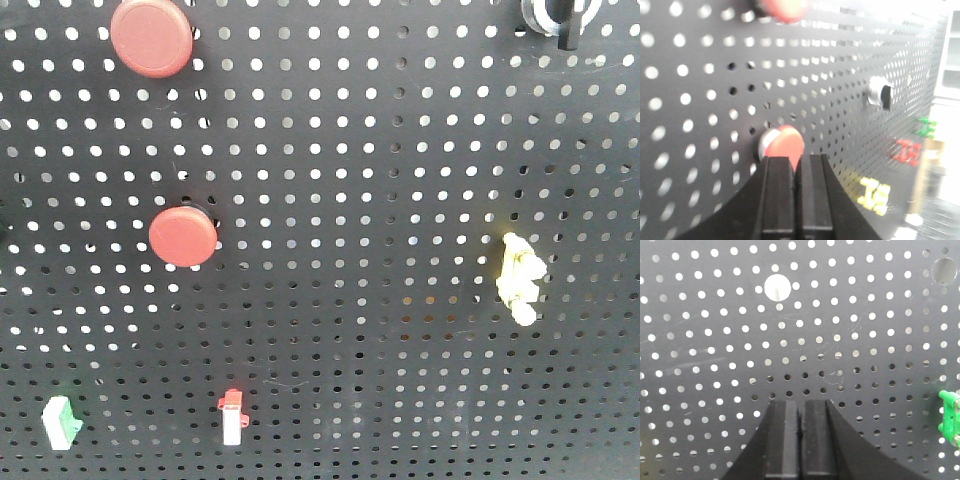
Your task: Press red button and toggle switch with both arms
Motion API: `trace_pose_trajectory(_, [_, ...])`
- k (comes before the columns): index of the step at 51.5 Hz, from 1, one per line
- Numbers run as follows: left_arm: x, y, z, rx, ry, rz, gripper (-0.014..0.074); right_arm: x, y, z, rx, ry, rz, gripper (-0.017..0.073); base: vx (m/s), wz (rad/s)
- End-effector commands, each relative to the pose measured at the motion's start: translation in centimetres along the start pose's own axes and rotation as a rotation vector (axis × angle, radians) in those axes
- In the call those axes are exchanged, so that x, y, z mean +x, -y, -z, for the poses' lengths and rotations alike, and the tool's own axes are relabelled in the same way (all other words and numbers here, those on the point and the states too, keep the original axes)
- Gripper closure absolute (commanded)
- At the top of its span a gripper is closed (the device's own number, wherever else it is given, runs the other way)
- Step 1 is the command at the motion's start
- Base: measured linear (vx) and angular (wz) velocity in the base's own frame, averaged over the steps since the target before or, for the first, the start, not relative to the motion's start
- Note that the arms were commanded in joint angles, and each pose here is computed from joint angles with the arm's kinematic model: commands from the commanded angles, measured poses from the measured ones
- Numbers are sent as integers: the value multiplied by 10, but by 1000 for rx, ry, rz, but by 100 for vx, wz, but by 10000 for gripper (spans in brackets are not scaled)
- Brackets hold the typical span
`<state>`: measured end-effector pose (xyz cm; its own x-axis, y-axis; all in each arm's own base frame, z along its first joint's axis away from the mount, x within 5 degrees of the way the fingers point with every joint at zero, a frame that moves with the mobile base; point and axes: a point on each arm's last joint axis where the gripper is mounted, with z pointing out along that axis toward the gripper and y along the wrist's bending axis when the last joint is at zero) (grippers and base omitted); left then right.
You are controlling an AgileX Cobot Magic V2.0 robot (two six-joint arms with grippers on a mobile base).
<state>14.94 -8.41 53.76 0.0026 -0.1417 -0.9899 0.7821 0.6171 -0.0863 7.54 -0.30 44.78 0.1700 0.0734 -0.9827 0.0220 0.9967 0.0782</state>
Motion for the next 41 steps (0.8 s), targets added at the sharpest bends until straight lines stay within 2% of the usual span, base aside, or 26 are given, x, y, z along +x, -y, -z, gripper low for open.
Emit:
trace_pose_trajectory(1, [-15,4,-2,43,77,57,591,-16,-2,0,-12,96,0,562,0,0])
trace_pose_trajectory(7, [-14,5,-10,95,87,117,591,-16,-2,0,-12,96,0,562,0,0])
trace_pose_trajectory(9, [-13,8,-11,105,81,112,591,-16,-2,0,-12,96,0,562,0,0])
trace_pose_trajectory(13, [-13,7,-13,80,83,97,591,-15,-2,0,-11,95,1,562,0,0])
trace_pose_trajectory(16, [-15,6,-13,64,98,116,591,-15,-2,0,-11,92,1,562,0,0])
trace_pose_trajectory(25, [-11,8,-18,87,78,124,591,-14,-1,0,-9,82,2,562,0,0])
trace_pose_trajectory(31, [-8,0,-25,67,73,167,591,-14,-1,0,-9,81,2,562,0,0])
trace_pose_trajectory(41, [2,-15,-41,38,49,203,591,-14,-1,0,-9,81,2,562,0,0])
